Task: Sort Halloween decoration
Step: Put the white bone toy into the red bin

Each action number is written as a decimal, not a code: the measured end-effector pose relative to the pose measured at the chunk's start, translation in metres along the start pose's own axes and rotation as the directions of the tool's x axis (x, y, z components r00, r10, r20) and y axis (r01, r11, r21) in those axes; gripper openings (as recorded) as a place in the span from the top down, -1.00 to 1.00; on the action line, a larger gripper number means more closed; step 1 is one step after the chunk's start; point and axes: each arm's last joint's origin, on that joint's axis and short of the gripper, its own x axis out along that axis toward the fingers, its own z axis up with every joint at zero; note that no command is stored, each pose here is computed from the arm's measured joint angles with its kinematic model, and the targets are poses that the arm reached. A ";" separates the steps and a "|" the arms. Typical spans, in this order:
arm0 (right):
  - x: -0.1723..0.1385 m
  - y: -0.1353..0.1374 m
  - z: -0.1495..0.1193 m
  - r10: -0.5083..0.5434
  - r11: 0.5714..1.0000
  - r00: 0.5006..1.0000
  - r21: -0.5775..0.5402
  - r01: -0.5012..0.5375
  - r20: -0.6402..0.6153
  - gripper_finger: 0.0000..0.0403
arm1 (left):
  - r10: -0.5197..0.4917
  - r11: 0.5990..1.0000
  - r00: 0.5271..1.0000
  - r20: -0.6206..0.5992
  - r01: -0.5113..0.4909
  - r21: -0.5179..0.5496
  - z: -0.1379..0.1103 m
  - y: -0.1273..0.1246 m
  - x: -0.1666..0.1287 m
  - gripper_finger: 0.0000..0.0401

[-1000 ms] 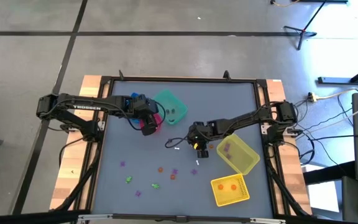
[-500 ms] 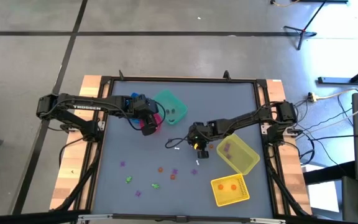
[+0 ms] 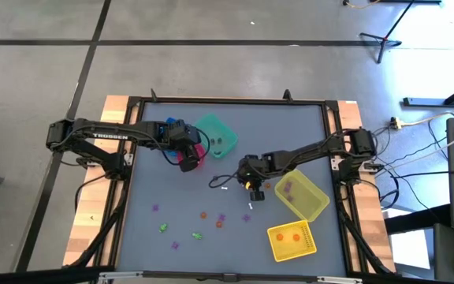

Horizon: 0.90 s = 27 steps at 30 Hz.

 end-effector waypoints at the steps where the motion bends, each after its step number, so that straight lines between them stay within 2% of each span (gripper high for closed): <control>1: -0.001 0.000 0.002 0.002 1.000 1.000 0.000 -0.002 0.000 0.91 | 0.000 1.000 1.000 0.000 0.000 0.000 0.000 0.000 0.000 0.52; 12: -0.015 -0.002 0.035 0.008 1.000 0.993 -0.008 -0.007 0.118 0.91 | 0.016 1.000 1.000 0.007 -0.016 0.000 0.000 0.001 -0.001 0.52; 17: -0.023 -0.004 0.054 -0.021 1.000 0.971 -0.011 0.024 0.240 0.91 | 0.023 1.000 0.999 0.048 -0.022 -0.005 -0.001 0.005 -0.014 0.52; 22: -0.032 -0.006 0.073 -0.044 0.999 0.914 -0.009 0.051 0.404 0.91 | 0.012 0.999 0.992 0.124 -0.009 -0.031 -0.005 0.013 -0.041 0.52; 27: -0.043 -0.007 0.092 -0.055 0.993 0.804 -0.051 0.105 0.592 0.91 | -0.029 0.999 0.982 0.186 0.037 -0.037 -0.016 0.019 -0.070 0.52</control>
